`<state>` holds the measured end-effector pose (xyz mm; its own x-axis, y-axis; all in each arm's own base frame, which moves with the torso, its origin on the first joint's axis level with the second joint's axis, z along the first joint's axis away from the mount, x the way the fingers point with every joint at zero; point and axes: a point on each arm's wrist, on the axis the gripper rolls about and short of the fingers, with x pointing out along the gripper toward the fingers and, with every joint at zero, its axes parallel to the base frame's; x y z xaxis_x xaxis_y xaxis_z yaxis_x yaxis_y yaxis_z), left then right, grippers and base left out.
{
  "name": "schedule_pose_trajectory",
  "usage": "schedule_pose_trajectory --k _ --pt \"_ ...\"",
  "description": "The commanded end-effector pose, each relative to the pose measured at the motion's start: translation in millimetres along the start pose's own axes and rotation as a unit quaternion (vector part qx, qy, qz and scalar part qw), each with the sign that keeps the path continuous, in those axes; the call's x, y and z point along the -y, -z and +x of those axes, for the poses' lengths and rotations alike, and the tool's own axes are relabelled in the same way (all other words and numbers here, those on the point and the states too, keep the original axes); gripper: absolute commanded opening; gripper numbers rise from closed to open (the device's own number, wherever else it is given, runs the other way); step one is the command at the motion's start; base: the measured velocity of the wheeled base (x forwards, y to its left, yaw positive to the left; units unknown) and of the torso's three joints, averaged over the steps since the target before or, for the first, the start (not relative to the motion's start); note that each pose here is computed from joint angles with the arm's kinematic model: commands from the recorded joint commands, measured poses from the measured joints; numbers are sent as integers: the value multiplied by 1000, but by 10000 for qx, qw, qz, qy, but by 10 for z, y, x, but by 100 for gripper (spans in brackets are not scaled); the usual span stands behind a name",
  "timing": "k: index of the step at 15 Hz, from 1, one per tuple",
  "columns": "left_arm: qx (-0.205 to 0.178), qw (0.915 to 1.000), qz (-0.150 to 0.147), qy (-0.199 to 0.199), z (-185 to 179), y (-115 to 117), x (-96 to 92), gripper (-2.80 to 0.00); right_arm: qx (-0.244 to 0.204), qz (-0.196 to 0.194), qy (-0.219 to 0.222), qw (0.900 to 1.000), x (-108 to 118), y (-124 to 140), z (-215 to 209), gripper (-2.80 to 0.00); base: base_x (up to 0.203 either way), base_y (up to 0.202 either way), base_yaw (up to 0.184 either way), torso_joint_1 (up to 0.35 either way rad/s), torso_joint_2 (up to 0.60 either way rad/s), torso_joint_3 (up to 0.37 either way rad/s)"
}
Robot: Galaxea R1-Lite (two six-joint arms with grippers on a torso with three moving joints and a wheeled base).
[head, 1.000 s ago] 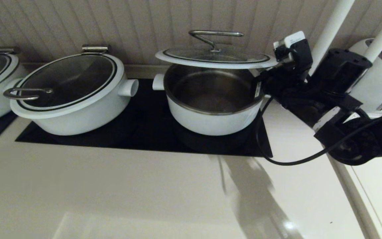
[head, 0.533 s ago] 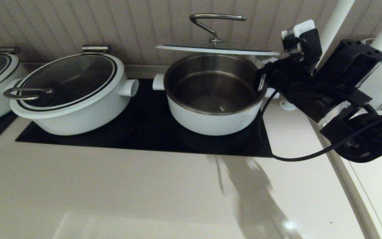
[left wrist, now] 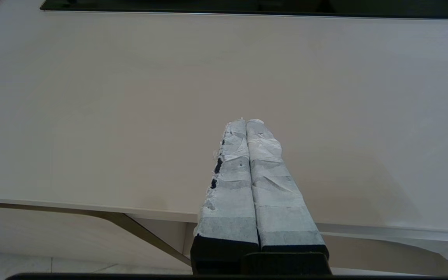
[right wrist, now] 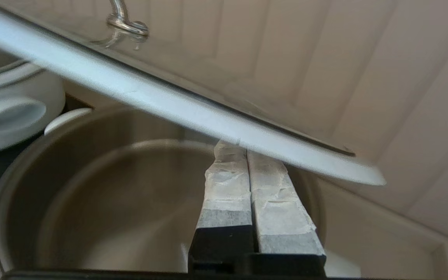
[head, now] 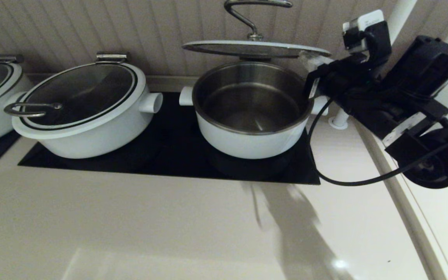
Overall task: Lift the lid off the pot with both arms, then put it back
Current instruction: Open the pot lid completely
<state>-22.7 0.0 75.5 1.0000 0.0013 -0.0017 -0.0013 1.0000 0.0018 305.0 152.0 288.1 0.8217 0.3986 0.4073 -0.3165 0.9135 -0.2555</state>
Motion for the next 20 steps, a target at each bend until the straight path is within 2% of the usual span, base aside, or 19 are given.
schedule_pose_trajectory --k 1,7,11,16,20 --pt "9 10000 -1 -1 -1 0 0 -280 176 -6 53 9998 22 -75 -11 -280 0 0 0 0 0 0" --pt "16 10000 -1 -1 -1 -1 0 -280 460 -11 130 9989 62 -214 17 -280 0 0 0 0 0 0" --pt "9 10000 -1 -1 -1 0 0 -280 384 -37 170 9991 95 -124 64 -280 0 0 0 0 0 0" --pt "9 10000 -1 -1 -1 0 0 -280 529 -89 309 9981 171 -84 242 -280 0 0 0 0 0 0" --pt "9 10000 -1 -1 -1 0 0 -280 775 -100 380 9962 206 -161 350 -280 0 0 0 0 0 0"
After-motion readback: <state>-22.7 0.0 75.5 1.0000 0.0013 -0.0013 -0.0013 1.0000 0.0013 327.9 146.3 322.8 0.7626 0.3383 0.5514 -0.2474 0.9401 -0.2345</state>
